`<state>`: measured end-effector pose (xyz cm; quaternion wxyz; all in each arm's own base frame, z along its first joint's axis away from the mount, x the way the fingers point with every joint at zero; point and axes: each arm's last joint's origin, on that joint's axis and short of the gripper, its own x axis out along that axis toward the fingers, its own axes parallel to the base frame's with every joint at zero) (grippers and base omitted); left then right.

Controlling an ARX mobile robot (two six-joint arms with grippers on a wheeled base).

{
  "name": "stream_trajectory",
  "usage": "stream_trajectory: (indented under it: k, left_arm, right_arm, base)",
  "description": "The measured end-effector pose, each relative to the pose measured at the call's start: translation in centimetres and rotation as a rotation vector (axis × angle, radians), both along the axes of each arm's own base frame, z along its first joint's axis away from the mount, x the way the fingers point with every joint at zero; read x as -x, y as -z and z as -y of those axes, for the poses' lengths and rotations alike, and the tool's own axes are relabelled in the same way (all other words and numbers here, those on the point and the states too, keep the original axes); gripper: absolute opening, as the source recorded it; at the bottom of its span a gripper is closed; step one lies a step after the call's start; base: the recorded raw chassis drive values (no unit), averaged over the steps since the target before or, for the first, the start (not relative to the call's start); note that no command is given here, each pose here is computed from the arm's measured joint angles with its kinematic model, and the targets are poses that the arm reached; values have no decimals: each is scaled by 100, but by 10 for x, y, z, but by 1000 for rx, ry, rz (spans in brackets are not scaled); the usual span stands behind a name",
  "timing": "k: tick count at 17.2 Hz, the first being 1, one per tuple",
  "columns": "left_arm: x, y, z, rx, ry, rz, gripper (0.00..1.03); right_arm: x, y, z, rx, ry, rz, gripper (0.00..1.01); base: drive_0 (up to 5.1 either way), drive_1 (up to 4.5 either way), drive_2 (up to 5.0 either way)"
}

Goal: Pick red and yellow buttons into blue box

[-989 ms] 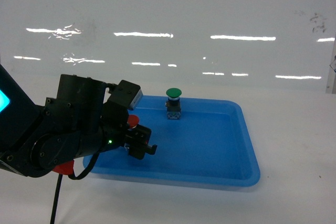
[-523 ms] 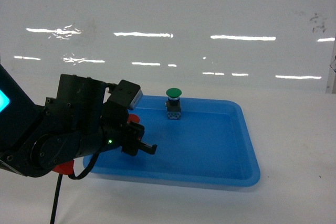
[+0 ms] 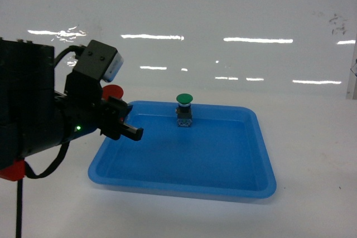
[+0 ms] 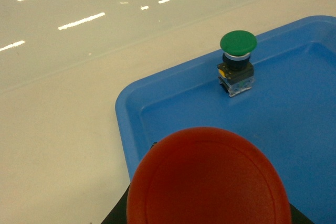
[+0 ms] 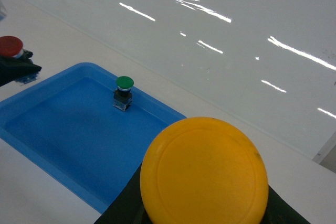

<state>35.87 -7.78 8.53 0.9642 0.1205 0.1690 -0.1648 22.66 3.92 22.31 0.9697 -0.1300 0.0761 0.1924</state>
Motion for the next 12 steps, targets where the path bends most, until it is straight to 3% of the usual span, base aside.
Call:
stream_trajectory:
  k: [1,2,4,9,12]
  left_arm:
    - [31,-22,-7,10,5,40,25]
    - [64,-57,-11,39,6,141,25]
    - [99,-86,-14,61,5,221,25]
    - [148,-124,-10,89,5,344,25]
    - [154,-129,-9,100,17,361,25]
  right_arm:
    - [0,0,0,0,-1,-1,27]
    - [0,0,0,0,0,-1,27]
    - [0,0,0,0,0,-1,27]
    - [0,0,0,0,0,0,27]
    - [0,0,0,0,0,-1,27]
  base:
    - [0,0,0]
    - [0,0,0]
    - [0,0,0]
    - [0,0,0]
    - [0,0,0]
